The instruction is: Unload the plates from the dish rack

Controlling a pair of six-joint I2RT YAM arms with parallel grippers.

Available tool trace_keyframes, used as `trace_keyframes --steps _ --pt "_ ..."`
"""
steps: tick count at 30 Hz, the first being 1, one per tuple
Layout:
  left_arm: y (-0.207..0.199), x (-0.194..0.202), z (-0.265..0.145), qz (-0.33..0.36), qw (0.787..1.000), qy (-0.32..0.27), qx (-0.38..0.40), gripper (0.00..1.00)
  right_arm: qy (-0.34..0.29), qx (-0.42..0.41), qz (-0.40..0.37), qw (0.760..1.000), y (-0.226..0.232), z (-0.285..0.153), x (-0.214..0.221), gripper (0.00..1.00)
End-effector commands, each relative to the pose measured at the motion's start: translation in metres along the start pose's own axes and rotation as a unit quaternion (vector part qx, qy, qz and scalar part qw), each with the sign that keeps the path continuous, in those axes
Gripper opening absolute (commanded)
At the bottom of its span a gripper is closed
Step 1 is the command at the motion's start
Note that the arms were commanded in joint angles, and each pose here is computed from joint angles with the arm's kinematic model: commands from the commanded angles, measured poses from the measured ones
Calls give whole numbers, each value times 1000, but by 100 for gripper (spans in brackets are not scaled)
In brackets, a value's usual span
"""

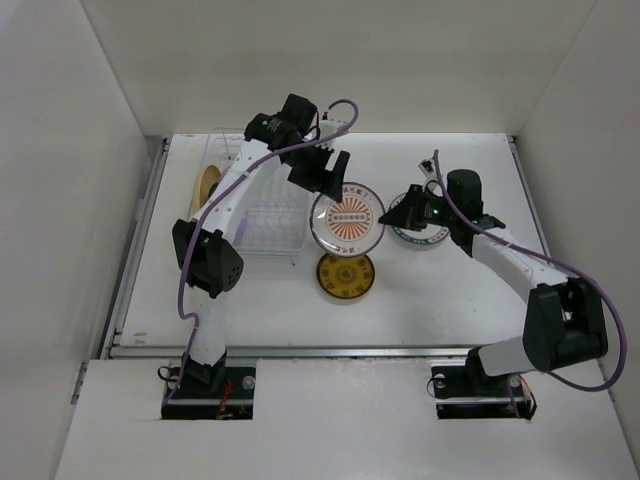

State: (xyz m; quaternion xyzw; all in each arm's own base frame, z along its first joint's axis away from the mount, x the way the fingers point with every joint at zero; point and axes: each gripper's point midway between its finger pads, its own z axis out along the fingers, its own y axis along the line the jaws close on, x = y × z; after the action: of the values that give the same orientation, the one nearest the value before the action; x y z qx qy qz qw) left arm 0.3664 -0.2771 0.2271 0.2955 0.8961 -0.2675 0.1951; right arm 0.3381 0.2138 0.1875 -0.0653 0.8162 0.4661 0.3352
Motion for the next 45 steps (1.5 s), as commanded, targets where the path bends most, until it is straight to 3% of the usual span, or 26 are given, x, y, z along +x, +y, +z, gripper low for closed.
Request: trace_keyframes --steps 1,2,3,7,11,16,17,21,26,28,30,32,39,45 --pt "9 -19 -35 -11 997 -50 -65 78 -72 29 5 997 -3 -15 -30 0" --pt "15 -19 -37 -20 995 -51 -85 92 -89 36 5 995 -2 -21 -37 0" --pt "36 -27 -52 -30 986 -75 -148 100 -96 49 20 994 -7 -24 -38 0" --pt "66 -38 -98 -44 954 -129 -268 100 -155 115 47 980 -29 -50 -55 0" --pt "87 -39 -142 -35 915 -154 -371 100 -220 235 102 941 -76 -82 -62 0" --pt "119 -18 -171 -17 866 -107 -487 100 -257 353 194 879 -127 -120 -43 0" --pt "125 -13 -180 -14 852 -97 -515 100 -265 358 201 873 -131 -124 -45 0" --pt "138 11 -183 7 830 -37 -556 100 -256 378 225 861 -154 -125 -35 0" --pt "151 30 -176 6 827 2 -563 95 -247 382 246 856 -176 -120 -34 2" --pt "151 33 -179 6 824 2 -567 95 -238 387 252 854 -183 -117 -29 20" --pt "153 36 -183 1 822 3 -569 95 -222 383 254 860 -186 -110 -26 45" --pt "153 36 -183 1 822 3 -569 95 -208 379 255 865 -186 -106 -23 51" --pt "157 45 -177 0 827 21 -562 86 -174 393 250 868 -195 -102 -11 55" --pt "149 47 -167 -1 855 24 -518 62 -173 398 232 871 -192 -106 -18 55"
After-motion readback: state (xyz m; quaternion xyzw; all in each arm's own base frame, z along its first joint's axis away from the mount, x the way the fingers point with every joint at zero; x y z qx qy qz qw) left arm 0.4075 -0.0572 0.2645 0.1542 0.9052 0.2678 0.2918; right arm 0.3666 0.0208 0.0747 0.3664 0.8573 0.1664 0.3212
